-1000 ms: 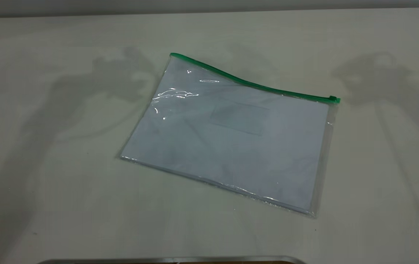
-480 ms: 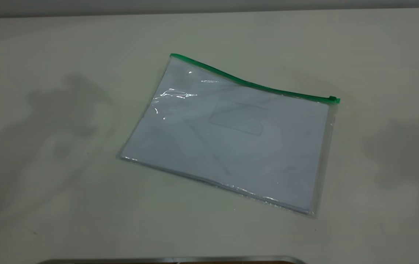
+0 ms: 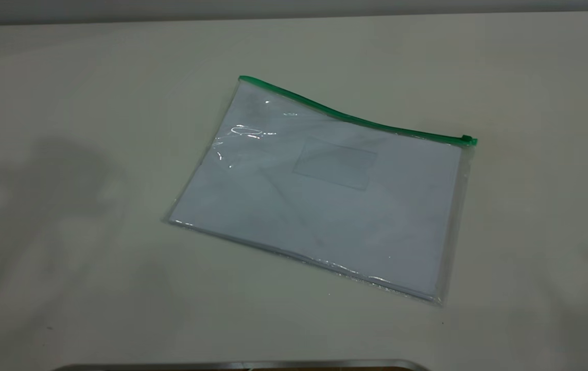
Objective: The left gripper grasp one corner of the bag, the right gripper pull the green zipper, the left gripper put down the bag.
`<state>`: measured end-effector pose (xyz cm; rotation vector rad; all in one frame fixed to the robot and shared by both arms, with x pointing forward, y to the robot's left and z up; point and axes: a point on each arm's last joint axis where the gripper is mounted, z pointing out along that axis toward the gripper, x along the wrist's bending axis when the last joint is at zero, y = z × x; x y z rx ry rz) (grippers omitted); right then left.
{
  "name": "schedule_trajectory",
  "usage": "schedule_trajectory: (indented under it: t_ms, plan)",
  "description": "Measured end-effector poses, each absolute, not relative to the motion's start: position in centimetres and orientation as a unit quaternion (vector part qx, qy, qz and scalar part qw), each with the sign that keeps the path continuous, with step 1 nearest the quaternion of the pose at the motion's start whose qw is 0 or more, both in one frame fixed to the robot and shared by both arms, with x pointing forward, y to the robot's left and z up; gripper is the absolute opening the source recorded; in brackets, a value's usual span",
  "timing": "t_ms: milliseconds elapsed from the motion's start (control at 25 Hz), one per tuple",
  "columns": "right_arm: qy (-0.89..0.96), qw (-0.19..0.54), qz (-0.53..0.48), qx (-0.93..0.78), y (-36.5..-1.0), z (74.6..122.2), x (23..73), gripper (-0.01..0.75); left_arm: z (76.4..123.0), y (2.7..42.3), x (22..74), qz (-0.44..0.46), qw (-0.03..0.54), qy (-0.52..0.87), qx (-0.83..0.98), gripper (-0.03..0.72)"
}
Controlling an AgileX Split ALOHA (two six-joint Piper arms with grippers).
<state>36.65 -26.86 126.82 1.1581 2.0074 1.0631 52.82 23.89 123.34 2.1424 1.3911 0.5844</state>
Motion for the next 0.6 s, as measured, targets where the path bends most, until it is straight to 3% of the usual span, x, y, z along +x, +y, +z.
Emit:
schedule_trajectory:
  t_ms: [320, 600]
  plan:
    - [0.753, 0.249, 0.409, 0.451, -26.2, 117.5, 28.0, 0.588, 122.0, 25.4, 44.9, 0.198, 0.257, 0.544, 0.774, 0.588]
    - [0.732, 0.286, 0.427, 0.447, -26.3, 111.7, 22.4, 0.588, 117.0, 27.2, 35.7, 0.183, 0.249, 0.563, 0.767, 0.588]
